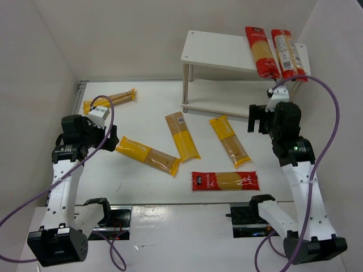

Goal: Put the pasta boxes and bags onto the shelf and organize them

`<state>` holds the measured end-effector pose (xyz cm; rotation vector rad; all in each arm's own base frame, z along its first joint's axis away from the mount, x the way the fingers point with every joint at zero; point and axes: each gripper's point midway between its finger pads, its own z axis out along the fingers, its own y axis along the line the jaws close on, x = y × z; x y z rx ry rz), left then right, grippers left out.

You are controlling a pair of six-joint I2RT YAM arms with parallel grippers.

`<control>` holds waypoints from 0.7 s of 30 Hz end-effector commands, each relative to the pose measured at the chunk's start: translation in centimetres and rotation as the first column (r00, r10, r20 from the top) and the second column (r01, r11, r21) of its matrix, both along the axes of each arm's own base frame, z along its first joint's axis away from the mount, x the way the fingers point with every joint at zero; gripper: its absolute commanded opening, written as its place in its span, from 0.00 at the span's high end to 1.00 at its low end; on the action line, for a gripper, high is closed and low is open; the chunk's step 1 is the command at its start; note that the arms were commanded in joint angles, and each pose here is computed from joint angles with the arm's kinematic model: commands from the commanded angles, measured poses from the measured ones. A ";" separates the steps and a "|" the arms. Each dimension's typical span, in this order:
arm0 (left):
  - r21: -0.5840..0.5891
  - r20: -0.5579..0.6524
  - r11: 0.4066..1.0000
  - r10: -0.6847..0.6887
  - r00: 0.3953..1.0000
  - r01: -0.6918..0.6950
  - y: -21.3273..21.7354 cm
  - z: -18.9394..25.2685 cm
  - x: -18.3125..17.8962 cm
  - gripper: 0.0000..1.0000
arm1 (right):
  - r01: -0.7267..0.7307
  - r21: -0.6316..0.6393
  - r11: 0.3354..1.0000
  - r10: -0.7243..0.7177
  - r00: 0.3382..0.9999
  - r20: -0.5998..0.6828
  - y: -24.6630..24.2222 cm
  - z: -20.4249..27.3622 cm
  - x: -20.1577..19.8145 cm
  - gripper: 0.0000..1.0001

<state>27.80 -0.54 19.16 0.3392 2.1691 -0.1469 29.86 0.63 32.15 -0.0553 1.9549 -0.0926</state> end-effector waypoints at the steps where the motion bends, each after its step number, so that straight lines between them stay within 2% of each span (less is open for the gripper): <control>1: -0.026 0.051 0.998 0.058 0.997 -0.057 0.5 1.9 0.4 0.01 | 0.003 0.007 1.000 -0.004 0.999 0.041 -0.6 -2.8 -1.2 0.00; 5: -0.035 0.057 0.995 0.100 0.993 -0.098 1.5 2.3 0.4 0.01 | 0.040 0.005 0.999 -0.040 0.999 -0.001 -2.1 -4.9 -2.4 0.00; 8: -0.059 0.044 0.988 0.149 0.988 -0.146 2.5 2.2 0.2 0.01 | 0.069 0.013 0.998 -0.070 0.996 0.061 -3.0 -4.0 -2.8 0.00; 10: -0.063 0.055 0.985 0.161 0.985 -0.158 2.8 2.7 0.0 0.01 | 0.085 0.016 0.996 -0.086 0.995 0.057 -3.6 -4.9 -2.6 0.00; 15: -0.080 0.098 0.983 0.173 0.980 -0.165 3.3 3.7 -1.1 0.01 | 0.093 0.024 0.995 -0.094 0.995 0.026 -4.1 -6.0 -2.0 0.00; 18: -0.078 0.144 0.984 0.172 0.975 -0.162 3.3 4.3 -1.4 0.01 | 0.042 0.046 0.998 -0.041 0.999 -0.010 -3.4 -6.8 -2.1 0.00; 21: -0.067 0.139 0.987 0.152 0.979 -0.144 3.2 3.8 -1.4 0.01 | 0.075 0.038 0.996 -0.074 0.997 -0.024 -4.1 -7.1 -2.4 0.00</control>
